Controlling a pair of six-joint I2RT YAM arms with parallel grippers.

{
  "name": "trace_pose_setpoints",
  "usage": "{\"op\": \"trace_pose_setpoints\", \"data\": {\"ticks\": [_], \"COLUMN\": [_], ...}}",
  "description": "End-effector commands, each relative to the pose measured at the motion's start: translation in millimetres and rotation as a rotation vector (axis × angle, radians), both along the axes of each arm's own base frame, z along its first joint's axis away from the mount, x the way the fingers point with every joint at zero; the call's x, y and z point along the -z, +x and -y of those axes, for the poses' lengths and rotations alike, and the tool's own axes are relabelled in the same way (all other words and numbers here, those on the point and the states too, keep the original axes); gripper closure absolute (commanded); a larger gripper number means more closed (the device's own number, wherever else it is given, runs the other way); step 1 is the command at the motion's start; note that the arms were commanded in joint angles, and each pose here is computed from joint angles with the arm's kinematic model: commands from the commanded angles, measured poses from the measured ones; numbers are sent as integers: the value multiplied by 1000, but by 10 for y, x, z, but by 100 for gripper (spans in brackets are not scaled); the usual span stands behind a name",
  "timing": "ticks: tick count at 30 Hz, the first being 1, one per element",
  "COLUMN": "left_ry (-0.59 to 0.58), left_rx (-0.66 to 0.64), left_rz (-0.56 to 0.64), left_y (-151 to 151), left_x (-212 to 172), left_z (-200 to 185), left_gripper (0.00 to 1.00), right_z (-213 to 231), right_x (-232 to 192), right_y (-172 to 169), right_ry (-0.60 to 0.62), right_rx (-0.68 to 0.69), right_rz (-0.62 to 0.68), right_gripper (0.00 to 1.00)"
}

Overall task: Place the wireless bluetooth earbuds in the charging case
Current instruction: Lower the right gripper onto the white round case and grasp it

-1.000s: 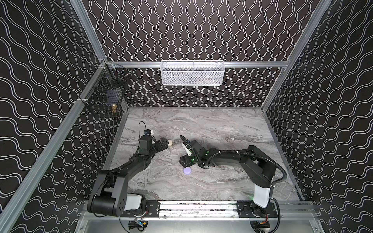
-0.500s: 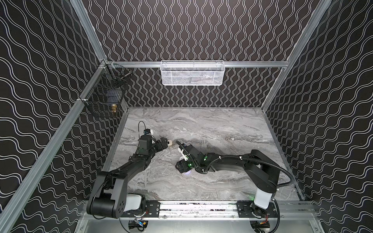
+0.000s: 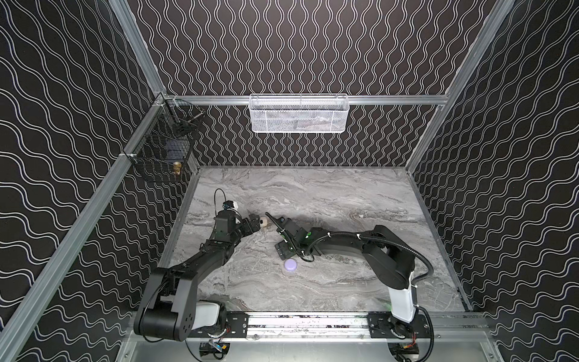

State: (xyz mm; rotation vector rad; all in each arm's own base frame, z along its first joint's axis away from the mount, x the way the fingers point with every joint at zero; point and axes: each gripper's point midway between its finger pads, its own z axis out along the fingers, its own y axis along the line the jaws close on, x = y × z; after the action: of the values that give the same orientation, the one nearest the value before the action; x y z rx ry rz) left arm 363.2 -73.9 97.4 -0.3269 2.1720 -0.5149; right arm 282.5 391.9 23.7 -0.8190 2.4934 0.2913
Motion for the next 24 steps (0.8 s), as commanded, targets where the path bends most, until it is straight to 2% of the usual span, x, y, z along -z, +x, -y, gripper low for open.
{"op": "trace_pose_setpoints", "data": {"ticks": [1,12,24], "left_ry": [10,15,14], "left_rx": [17,16,17], "left_rz": [30,12,12], "left_y": [28,20,21], "left_x": [-51,-8,-6], "left_z": [15,7,11], "left_gripper": [3,3,3], "right_z": [18,51,23], "right_x": [92,68,122], "right_y": [-87,-127,-137], "right_ry": [-58,-73,-100], "right_rx": [-68,-80,-77], "right_rz": [-32,-26,-15], "right_gripper": [17,32,38]}}
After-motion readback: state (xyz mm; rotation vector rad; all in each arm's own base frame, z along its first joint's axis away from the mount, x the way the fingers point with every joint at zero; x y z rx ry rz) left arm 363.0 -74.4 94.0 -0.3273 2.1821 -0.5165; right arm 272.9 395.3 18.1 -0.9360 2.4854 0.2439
